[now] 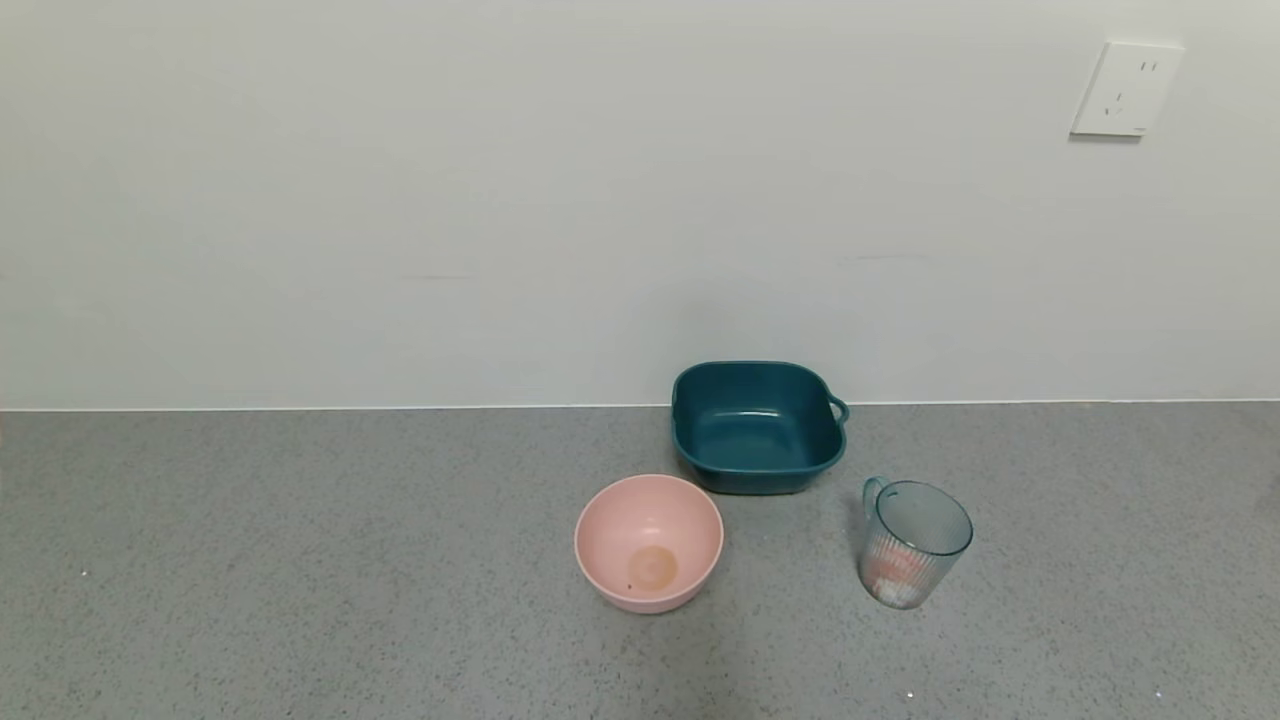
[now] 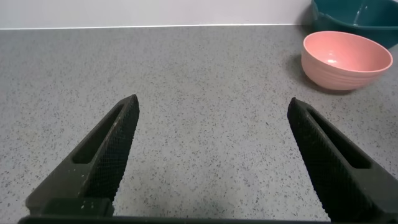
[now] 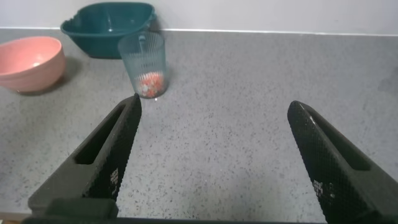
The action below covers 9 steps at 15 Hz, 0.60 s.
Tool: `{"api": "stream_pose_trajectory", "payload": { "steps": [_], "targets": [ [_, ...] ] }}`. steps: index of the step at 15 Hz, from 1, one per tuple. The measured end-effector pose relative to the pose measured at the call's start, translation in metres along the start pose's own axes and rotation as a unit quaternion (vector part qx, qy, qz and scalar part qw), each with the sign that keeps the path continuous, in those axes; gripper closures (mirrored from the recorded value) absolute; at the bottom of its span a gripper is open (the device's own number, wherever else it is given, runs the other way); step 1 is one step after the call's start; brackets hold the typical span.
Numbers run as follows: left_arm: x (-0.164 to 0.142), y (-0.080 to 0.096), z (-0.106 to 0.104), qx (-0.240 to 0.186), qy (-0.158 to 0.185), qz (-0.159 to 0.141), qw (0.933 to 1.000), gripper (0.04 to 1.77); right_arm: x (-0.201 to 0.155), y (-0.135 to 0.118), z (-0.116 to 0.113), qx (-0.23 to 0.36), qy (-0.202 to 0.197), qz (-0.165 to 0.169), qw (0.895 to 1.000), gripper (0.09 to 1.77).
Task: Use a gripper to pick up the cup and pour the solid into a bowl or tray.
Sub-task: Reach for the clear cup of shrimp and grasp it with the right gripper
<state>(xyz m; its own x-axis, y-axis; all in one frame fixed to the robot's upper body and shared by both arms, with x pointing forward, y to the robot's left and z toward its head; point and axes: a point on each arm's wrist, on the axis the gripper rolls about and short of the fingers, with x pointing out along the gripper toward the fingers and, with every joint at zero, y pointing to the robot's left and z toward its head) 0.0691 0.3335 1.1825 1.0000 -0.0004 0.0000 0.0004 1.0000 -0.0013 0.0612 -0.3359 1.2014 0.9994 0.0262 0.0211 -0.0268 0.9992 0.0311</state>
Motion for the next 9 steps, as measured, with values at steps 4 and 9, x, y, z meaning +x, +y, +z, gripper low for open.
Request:
{"api": "stream_pose_trajectory", "payload": {
  "steps": [4,9],
  "targets": [
    [0.0,0.0,0.0,0.0,0.0,0.0,1.0,0.09,-0.005,0.001,0.038,-0.002,0.012,0.007,1.0,0.15],
    [0.0,0.0,0.0,0.0,0.0,0.0,1.0,0.09,0.032,0.002,0.076,-0.002,0.077,0.047,0.996,0.15]
  ]
}}
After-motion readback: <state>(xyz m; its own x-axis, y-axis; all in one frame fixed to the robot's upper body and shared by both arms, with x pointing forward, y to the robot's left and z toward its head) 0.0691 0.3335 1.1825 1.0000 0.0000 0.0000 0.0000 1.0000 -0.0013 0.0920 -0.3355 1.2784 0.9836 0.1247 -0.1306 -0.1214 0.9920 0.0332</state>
